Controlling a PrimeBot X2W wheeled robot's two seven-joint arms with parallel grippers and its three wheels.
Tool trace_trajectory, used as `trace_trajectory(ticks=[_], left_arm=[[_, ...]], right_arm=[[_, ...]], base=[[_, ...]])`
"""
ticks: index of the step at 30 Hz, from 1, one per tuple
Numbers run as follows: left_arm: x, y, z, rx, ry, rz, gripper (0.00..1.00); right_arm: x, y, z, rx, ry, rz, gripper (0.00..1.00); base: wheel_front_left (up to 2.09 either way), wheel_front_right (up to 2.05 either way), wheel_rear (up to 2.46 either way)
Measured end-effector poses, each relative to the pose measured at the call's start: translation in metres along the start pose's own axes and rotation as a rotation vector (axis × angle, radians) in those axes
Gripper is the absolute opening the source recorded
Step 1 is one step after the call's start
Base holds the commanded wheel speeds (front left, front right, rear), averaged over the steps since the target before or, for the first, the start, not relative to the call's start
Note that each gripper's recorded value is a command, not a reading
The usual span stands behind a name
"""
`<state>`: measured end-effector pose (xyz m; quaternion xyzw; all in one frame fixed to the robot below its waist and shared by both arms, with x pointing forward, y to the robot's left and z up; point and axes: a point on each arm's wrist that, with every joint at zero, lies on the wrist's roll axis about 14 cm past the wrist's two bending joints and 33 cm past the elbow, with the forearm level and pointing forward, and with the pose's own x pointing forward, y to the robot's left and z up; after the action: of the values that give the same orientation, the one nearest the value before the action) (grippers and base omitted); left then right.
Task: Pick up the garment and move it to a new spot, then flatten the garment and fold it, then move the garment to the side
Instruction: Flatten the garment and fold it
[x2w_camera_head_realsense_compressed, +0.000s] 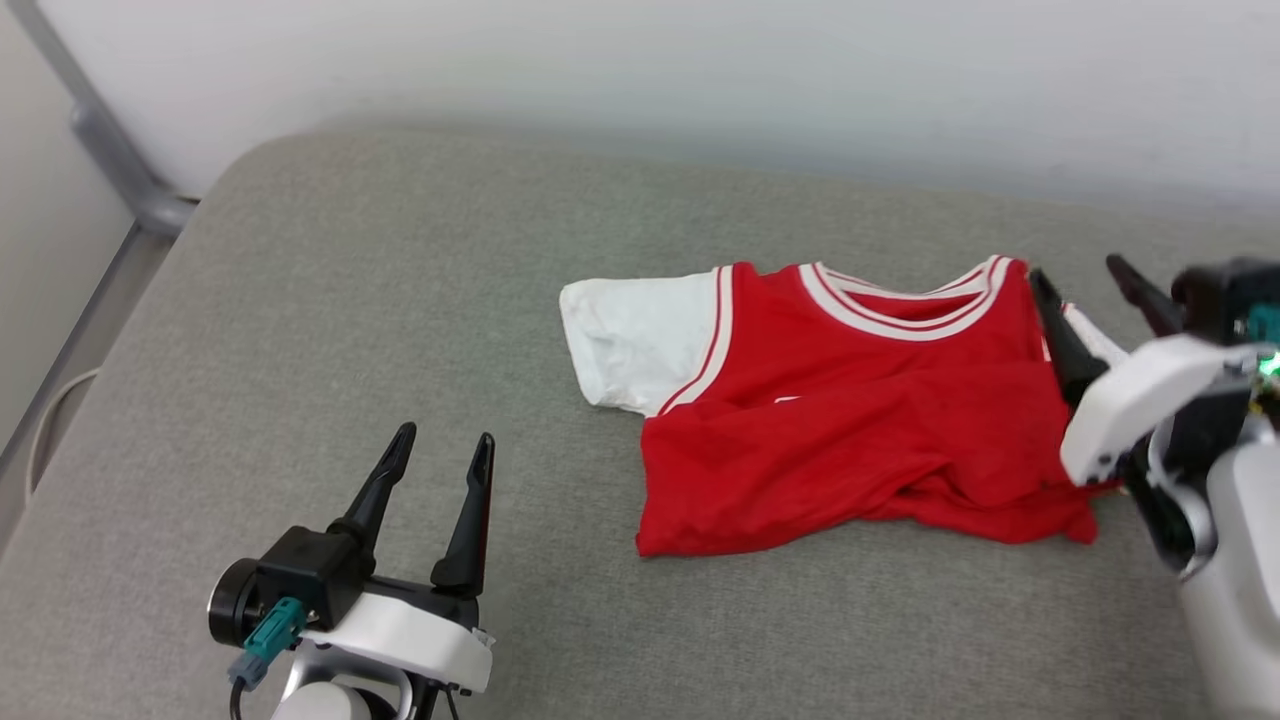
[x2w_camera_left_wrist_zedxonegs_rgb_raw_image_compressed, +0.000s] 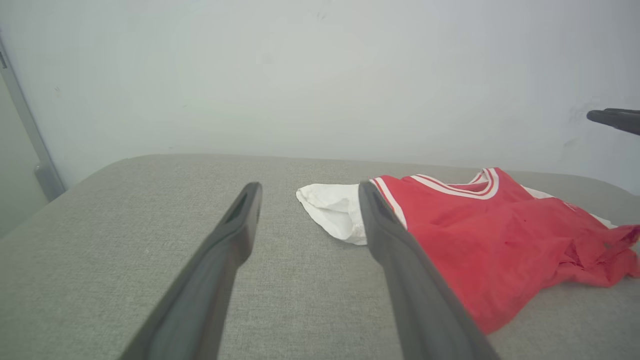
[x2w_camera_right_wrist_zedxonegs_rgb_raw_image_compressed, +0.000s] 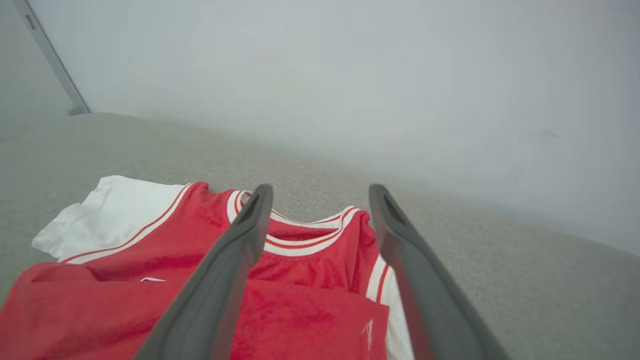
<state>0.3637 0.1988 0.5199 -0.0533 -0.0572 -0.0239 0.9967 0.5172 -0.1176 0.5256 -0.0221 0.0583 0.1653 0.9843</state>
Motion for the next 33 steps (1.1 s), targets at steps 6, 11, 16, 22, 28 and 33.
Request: trace_trajectory(ticks=[6,11,16,22,28,33], left_arm=[[0.003,-0.012,0.004,-0.027,-0.020,-0.031,1.00],[0.002,-0.017,0.000,-0.052,-0.008,-0.040,1.00],[0.001,-0.022,-0.017,-0.056,0.044,-0.063,1.00],[0.016,-0.025,-0.039,-0.064,0.170,-0.085,1.00],[0.049,-0.027,-0.070,-0.100,0.413,-0.110,1.00],[0.087,-0.027,-0.072,-0.063,0.546,-0.133,1.00]], right_arm=[[-0.047,-0.005,-0.004,0.080,-0.109,-0.065,1.00],[-0.078,-0.003,-0.017,0.143,-0.133,-0.128,1.00],[-0.096,-0.005,-0.021,0.168,-0.149,-0.168,1.00],[-0.103,-0.013,-0.021,0.158,-0.142,-0.201,1.00],[-0.103,-0.023,-0.032,0.138,-0.105,-0.230,1.00],[-0.101,-0.030,-0.046,0.137,-0.066,-0.251,1.00]], base=[[0.00,0.00,0.00],[0.00,0.00,0.00],[0.00,0.00,0.00],[0.00,0.00,0.00],[0.00,0.00,0.00],[0.00,0.00,0.00]])
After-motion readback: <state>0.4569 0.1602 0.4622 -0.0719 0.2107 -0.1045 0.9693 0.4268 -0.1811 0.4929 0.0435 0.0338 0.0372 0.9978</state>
